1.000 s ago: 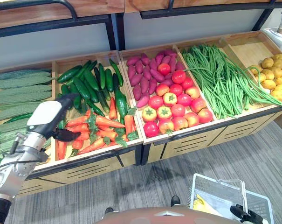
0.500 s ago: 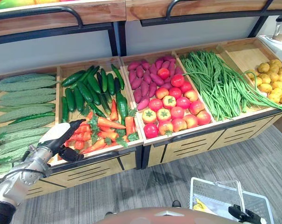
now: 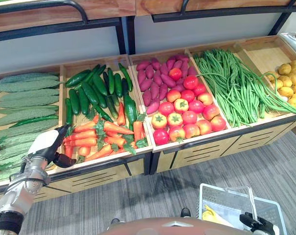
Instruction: Pick vegetable in the basket
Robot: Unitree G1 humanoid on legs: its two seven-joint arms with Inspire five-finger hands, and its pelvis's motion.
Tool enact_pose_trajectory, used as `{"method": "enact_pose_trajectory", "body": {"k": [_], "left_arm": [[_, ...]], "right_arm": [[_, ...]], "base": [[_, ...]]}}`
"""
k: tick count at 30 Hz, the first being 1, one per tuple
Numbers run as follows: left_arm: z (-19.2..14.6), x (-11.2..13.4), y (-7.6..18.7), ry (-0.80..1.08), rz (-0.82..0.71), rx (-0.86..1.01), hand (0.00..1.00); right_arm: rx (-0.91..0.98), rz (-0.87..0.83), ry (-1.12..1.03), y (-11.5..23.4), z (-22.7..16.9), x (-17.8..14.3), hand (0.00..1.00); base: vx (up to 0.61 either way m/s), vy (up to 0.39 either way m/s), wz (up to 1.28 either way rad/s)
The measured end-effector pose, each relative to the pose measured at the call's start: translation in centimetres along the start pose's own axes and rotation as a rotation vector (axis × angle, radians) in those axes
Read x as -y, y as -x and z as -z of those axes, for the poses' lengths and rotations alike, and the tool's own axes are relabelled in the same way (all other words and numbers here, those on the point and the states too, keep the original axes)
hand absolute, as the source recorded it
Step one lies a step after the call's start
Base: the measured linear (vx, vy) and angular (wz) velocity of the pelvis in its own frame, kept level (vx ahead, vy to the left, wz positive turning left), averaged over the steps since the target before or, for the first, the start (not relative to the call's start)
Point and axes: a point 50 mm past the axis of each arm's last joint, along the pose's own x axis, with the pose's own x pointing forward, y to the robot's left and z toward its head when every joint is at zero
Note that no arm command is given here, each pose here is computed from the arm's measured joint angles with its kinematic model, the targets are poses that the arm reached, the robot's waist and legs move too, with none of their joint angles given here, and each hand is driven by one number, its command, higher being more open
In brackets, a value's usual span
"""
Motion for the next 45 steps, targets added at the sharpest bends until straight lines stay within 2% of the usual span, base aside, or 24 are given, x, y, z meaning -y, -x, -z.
{"method": "enact_pose_trajectory", "body": {"k": [22,29,33,34,41,45], "left_arm": [[-1.9,0.1,-1.4,0.010,-0.111,0.007,1.00],[-2.6,-0.5,-2.0,0.020,-0.154,0.024,1.00],[-3.0,0.0,-2.0,0.044,-0.155,0.026,1.00],[-3.1,0.4,-2.1,0.045,-0.143,0.025,0.00],[-2.5,1.9,-2.2,0.066,-0.103,-0.029,0.00],[-3.2,1.2,-2.9,0.081,-0.156,-0.016,0.00]], "right_arm": [[0.044,-0.007,-0.009,-0.2,-1.5,-0.5,0.00],[0.051,-0.003,-0.010,-0.2,-1.6,-0.5,0.00],[0.051,-0.001,-0.009,-0.2,-1.7,-0.5,0.00],[0.051,-0.001,-0.009,-0.2,-1.6,-0.5,0.00],[0.063,-0.006,0.012,-0.1,-1.9,-0.9,0.00],[0.072,-0.013,0.015,-0.1,-2.3,-1.2,0.00]], "base": [[0.00,0.000,-0.02],[-0.01,0.001,-0.03],[0.00,0.000,-0.02],[0.00,0.000,0.00],[-0.02,0.000,-0.07],[0.00,0.000,-0.02]]}}
